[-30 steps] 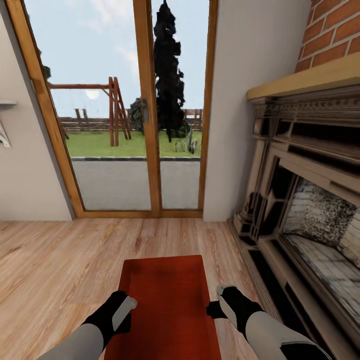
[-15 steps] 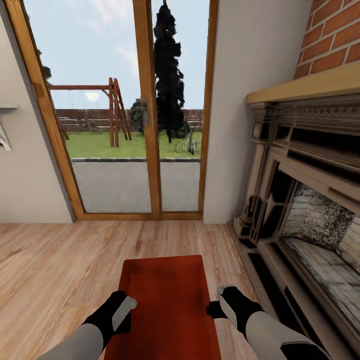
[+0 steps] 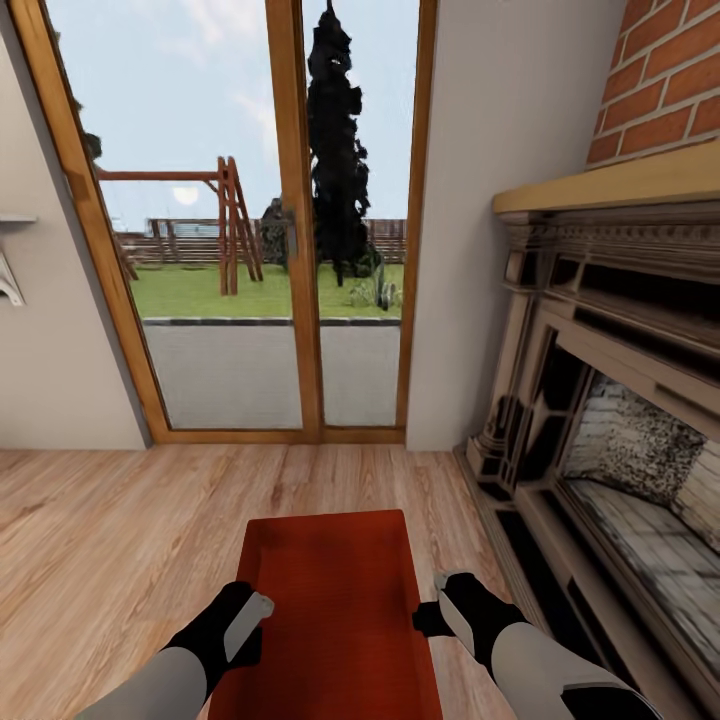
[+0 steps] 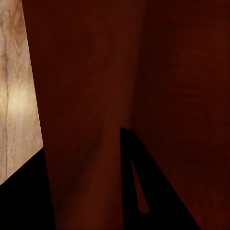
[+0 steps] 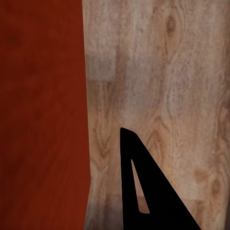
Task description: Move the two storage containers from the living room to the garage. In the garage, place one container on the floor and stack the other container on top of it (either order is fine).
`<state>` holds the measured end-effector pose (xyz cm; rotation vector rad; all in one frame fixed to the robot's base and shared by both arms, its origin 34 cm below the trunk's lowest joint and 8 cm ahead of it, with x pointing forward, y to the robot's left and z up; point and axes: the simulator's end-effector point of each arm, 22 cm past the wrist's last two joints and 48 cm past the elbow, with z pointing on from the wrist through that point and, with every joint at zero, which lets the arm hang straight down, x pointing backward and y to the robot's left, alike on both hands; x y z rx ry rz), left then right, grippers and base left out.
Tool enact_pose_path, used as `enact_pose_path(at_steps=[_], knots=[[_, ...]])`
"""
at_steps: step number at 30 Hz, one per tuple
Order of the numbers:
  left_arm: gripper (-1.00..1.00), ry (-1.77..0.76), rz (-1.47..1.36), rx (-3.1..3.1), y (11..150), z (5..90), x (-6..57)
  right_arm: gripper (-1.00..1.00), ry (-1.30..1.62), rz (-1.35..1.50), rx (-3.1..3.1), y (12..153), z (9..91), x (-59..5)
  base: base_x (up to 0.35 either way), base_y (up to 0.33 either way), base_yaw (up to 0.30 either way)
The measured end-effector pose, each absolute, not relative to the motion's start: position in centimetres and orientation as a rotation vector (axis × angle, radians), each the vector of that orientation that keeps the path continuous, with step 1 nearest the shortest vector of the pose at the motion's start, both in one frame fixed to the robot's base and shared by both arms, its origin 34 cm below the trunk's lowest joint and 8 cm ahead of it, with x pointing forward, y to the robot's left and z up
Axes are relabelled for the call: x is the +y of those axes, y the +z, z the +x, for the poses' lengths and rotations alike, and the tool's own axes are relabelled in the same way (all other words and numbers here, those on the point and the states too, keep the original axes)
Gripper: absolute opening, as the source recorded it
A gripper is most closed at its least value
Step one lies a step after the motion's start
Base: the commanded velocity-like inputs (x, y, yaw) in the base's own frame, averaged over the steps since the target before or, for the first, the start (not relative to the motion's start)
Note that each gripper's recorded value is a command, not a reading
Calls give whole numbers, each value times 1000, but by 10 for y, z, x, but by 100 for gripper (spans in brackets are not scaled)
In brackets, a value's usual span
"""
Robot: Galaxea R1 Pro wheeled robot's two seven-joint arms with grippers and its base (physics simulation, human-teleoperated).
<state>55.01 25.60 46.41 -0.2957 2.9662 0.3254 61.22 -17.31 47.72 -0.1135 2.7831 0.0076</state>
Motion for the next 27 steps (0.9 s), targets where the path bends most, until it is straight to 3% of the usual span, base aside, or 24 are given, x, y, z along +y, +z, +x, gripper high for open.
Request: enact_pose_path(at_steps=[6, 27], knots=[[-100, 326, -296, 2966, 464, 550, 256, -100, 7, -115, 2783, 477, 612, -173, 0, 0, 122], [-100, 324, -300, 2967, 464, 550, 257, -100, 9, -114, 2782, 477, 612, -172, 0, 0, 288]])
